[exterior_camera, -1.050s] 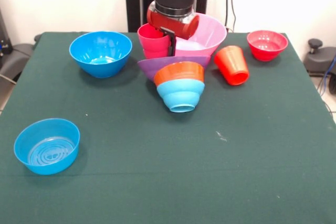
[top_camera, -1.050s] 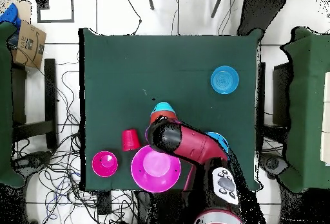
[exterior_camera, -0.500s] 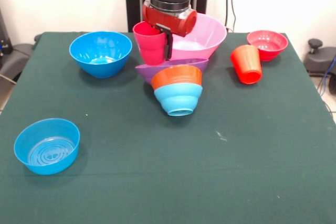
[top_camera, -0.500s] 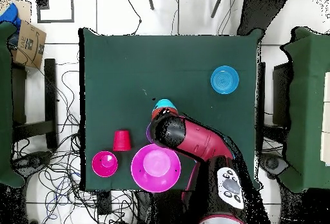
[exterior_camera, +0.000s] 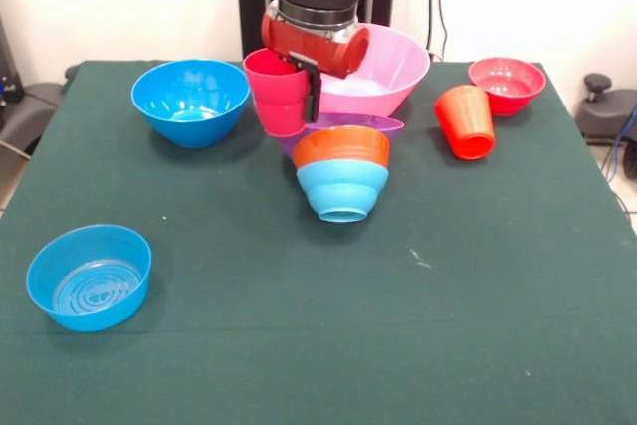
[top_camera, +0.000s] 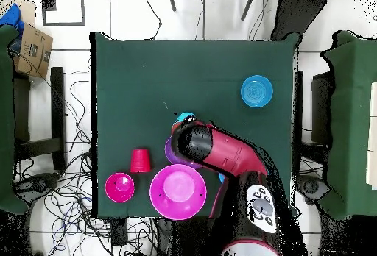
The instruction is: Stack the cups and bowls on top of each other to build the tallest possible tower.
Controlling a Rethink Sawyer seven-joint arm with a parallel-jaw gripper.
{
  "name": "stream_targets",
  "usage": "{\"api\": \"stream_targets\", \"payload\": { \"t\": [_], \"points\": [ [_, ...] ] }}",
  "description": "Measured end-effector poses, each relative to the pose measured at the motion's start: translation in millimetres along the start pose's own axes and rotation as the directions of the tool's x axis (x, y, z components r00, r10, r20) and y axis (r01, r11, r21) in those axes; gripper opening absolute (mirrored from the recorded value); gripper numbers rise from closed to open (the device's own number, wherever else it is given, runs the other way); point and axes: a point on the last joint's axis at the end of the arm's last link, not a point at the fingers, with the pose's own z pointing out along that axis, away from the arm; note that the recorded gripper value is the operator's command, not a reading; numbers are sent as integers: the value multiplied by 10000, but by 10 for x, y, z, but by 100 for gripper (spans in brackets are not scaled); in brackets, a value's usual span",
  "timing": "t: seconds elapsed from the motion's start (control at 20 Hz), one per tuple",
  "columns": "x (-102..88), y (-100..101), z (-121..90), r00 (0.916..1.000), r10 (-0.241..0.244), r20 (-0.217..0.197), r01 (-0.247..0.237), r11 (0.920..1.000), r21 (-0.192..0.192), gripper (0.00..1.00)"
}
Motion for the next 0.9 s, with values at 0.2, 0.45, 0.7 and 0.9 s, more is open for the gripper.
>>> {"api": "stream_targets", "payload": {
  "t": [0.2, 0.45, 0.7, 0.9],
  "points": [
    [-72, 37, 101, 10000, -51, 44, 51, 10000, 22, 0],
    [-115, -3, 295, 9999, 2, -103, -1, 9999, 111, 0],
    [-123, -124, 483, 9992, 185, -352, -177, 9996, 234, 0],
    [-151, -209, 598, 9984, 323, -467, -309, 9991, 305, 0]
  ]
}}
